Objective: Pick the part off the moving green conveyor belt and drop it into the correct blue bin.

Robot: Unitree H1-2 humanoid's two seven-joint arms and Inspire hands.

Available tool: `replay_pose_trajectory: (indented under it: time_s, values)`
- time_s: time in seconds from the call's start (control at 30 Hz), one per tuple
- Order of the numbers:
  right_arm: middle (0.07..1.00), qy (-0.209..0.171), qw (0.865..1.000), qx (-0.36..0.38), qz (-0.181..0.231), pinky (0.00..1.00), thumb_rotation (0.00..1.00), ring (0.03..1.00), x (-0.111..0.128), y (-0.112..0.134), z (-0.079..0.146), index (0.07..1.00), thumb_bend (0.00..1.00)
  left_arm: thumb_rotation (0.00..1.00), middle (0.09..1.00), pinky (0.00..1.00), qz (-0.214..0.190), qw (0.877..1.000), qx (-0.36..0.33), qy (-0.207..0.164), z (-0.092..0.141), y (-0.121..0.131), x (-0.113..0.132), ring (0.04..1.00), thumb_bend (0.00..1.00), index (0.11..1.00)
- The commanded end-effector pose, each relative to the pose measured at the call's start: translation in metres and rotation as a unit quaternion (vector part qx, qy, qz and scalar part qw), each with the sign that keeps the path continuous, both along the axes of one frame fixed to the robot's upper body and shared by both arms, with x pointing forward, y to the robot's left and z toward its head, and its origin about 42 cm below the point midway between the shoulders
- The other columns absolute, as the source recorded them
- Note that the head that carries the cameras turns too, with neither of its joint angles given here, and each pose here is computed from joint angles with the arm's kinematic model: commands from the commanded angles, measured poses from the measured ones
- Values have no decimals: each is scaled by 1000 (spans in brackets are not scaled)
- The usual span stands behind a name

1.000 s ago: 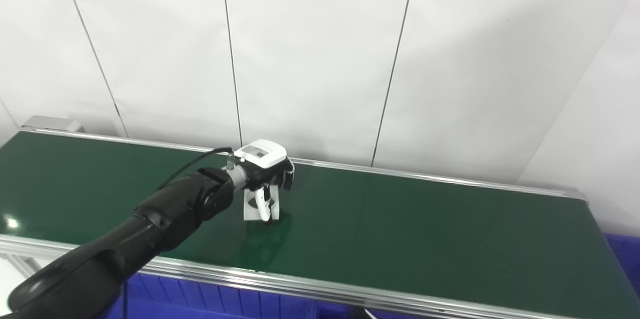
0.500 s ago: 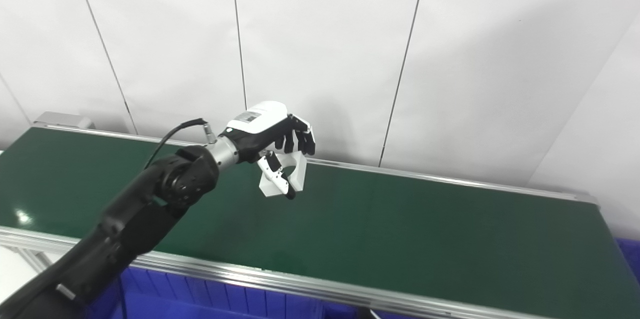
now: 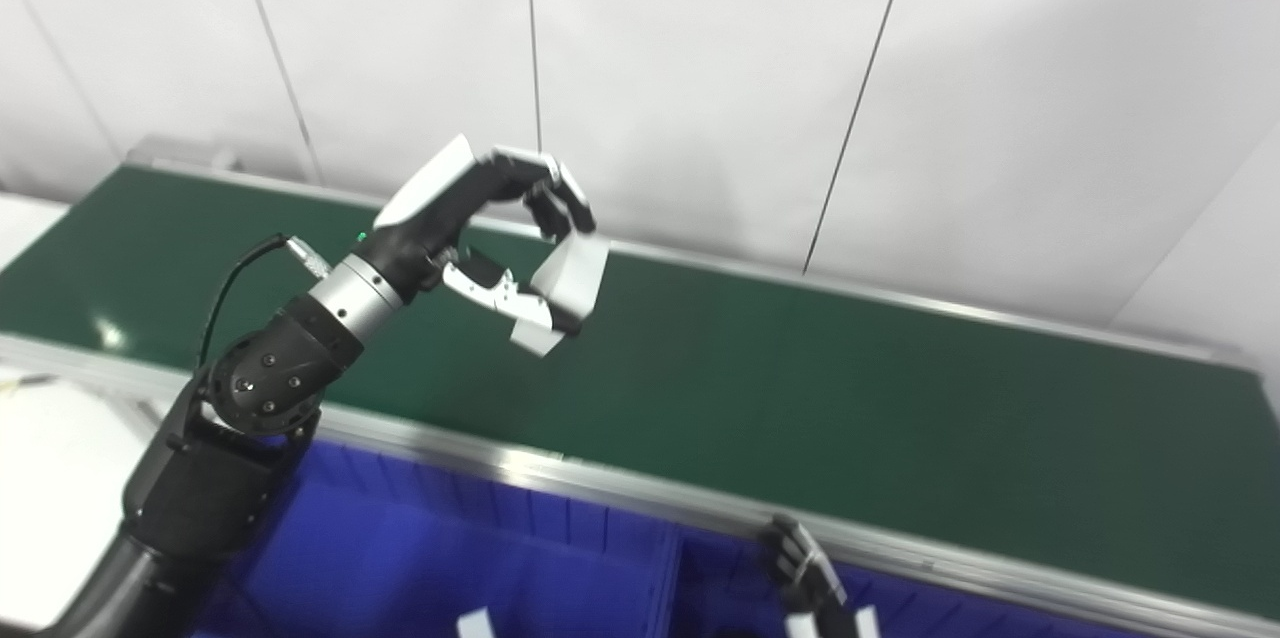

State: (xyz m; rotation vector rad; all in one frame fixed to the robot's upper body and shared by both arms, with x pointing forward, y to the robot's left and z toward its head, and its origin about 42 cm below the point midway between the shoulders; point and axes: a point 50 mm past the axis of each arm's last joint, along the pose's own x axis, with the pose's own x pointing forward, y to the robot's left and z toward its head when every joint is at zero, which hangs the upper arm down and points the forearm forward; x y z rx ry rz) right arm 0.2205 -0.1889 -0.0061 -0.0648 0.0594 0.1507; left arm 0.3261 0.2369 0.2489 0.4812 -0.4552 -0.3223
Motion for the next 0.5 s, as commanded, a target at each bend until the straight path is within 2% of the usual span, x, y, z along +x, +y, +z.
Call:
replay_pose_trajectory:
  time_s: [0.0,0.1,0.23,0.47]
  values:
    - [876,-47,999,8,5,790,971,782,9,-3,17,874,720,0,489,434,21,999,-46,-11,5,9,-11,458,504,496]
    - [870,-53,999,8,8,787,966,781,8,-9,21,876,700,0,490,406,34,996,-81,0,-9,15,-32,451,503,499]
    - [869,-61,998,9,15,816,973,784,9,-15,26,879,676,0,493,393,50,995,-86,21,-23,22,-57,444,503,502]
    - [869,-70,997,16,20,789,960,781,10,-22,32,880,639,0,503,406,96,993,-22,63,-47,48,-99,449,505,491]
